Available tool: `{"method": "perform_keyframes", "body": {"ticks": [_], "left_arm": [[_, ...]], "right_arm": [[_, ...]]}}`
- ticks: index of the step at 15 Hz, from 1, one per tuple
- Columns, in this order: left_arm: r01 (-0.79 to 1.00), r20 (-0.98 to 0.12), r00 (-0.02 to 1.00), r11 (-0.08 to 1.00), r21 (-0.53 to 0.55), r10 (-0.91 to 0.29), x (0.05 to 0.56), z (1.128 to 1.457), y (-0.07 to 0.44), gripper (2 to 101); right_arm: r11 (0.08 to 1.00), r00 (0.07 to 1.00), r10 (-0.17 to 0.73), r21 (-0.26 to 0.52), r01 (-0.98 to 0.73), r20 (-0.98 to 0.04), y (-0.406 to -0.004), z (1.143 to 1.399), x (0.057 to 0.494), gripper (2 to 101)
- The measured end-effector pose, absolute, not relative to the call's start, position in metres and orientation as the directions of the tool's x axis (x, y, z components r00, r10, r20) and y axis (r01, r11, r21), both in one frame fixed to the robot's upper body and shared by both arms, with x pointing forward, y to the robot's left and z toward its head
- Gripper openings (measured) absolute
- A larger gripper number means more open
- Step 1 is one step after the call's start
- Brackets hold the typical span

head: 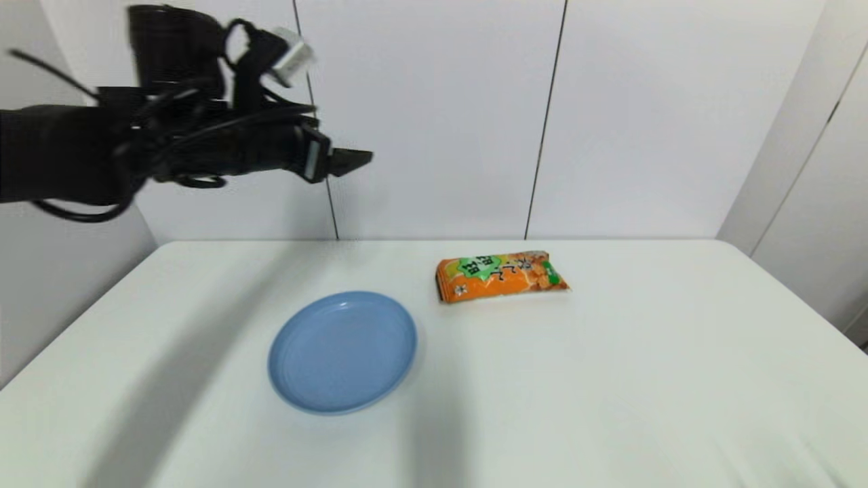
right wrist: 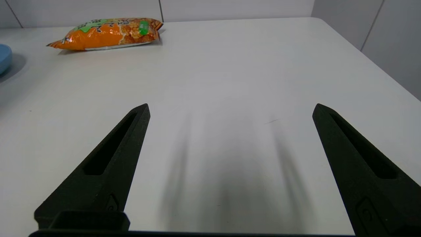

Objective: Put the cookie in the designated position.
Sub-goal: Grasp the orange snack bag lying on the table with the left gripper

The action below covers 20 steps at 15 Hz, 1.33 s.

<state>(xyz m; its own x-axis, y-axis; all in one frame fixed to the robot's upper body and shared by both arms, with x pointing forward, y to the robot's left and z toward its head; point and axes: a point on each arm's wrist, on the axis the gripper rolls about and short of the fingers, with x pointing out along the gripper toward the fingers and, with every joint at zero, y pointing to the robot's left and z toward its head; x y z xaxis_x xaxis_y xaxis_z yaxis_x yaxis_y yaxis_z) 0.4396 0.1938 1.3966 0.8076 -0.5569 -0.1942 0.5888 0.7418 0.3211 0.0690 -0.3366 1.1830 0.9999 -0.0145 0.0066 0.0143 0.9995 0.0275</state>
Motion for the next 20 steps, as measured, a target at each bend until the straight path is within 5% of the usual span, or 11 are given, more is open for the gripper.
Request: {"method": "perform_keyframes", "body": {"ticks": [4,8,19,20], "left_arm": [[0.728,-0.347,0.682,0.558,0.398,-0.643,0.482,1.349,0.112,97.8],[0.822,-0.494,0.569,0.442,0.359,-0.657,0.491,1.284,0.061,97.8],[0.873,-0.573,0.486,0.405,0.273,-0.66,0.488,1.226,0.024,97.8],[0.873,-0.576,0.483,0.416,0.256,-0.659,0.488,1.225,0.023,90.8]], "right_arm": [[1.0,1.0,-0.015,0.028,0.015,0.007,-0.337,1.183,0.069,98.0],[1.0,1.0,-0.015,0.028,0.015,0.007,-0.337,1.183,0.069,98.0],[1.0,1.0,-0.015,0.028,0.015,0.007,-0.337,1.183,0.069,98.0],[0.999,1.0,-0.015,0.028,0.015,0.007,-0.337,1.183,0.069,98.0]]}}
